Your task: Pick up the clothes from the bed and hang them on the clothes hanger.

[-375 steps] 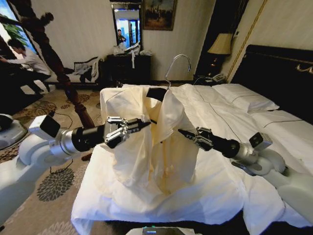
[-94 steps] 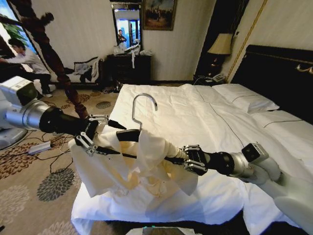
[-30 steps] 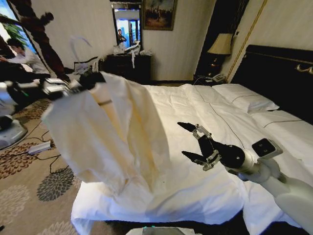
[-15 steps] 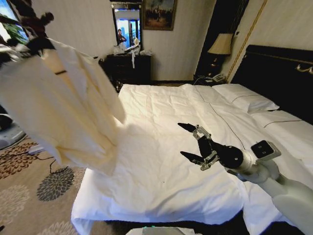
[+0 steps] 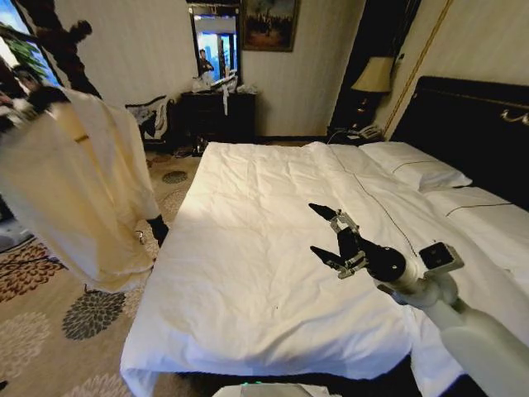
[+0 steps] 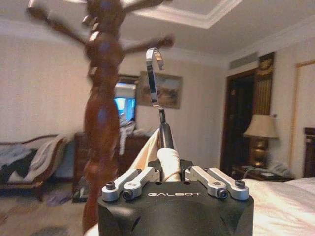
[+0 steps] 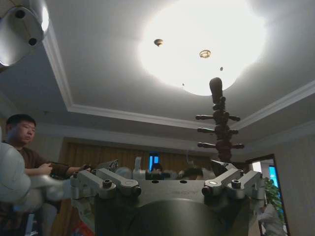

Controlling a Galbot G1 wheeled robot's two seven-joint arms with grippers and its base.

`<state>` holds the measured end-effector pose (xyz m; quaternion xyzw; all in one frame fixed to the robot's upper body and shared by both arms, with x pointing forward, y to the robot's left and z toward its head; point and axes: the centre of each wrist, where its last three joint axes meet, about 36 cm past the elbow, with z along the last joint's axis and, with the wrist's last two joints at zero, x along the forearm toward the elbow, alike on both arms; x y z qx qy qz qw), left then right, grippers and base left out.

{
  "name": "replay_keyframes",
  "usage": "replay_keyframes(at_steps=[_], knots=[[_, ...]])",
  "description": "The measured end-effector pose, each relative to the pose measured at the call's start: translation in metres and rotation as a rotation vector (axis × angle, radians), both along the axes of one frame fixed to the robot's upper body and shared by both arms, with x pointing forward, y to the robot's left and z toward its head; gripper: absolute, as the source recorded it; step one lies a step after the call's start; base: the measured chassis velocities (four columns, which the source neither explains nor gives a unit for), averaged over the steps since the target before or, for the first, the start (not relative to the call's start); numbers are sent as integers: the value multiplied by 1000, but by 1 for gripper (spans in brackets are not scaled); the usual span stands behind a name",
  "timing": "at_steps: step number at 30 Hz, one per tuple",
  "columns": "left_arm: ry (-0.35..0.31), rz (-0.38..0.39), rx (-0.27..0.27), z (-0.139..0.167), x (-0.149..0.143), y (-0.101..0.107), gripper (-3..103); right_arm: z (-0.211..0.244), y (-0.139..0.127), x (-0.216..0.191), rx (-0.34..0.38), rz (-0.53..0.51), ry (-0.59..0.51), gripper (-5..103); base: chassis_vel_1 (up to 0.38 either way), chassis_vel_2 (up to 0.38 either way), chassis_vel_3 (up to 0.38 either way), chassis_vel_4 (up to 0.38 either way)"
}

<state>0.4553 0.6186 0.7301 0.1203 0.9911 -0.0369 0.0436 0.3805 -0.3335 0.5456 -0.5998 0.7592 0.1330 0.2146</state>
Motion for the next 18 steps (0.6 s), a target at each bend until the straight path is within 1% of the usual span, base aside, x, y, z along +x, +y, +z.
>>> replay_keyframes(at_steps=[2, 3, 4, 6, 8, 9, 11, 13, 14, 15, 16, 18], knots=[[44, 11, -17, -32, 13, -3, 15, -7, -3, 2, -10, -6, 5, 100, 0, 0, 0, 0], [59, 11, -23, -42, 19, -5, 15, -10, -5, 3, -16, -8, 5, 100, 0, 0, 0, 0], [59, 11, -23, -42, 19, -5, 15, -10, -5, 3, -16, -8, 5, 100, 0, 0, 0, 0], [62, 6, -40, -51, 34, -11, 15, -13, -7, 4, -22, -13, 4, 100, 0, 0, 0, 0], [30, -13, -61, -39, 59, -23, 15, -18, -7, 4, -18, -21, 7, 100, 0, 0, 0, 0], [30, -13, -61, -39, 59, -23, 15, -18, -7, 4, -18, -21, 7, 100, 0, 0, 0, 0], [18, -28, -64, -26, 74, -29, 15, -20, -8, 4, -19, -24, 10, 100, 0, 0, 0, 0], [-15, -33, -68, 3, 93, -31, 15, -22, -10, 4, -26, -30, 11, 100, 0, 0, 0, 0], [-15, -33, -68, 3, 93, -31, 15, -22, -10, 4, -26, -30, 11, 100, 0, 0, 0, 0], [-27, -35, -70, 13, 98, -32, 15, -22, -11, 5, -28, -32, 10, 100, 0, 0, 0, 0], [-42, -35, -69, 32, 108, -33, 15, -22, -12, 5, -28, -35, 8, 100, 0, 0, 0, 0], [-41, -43, -56, 49, 122, -37, 15, -24, -13, 6, -29, -42, 9, 100, 0, 0, 0, 0]])
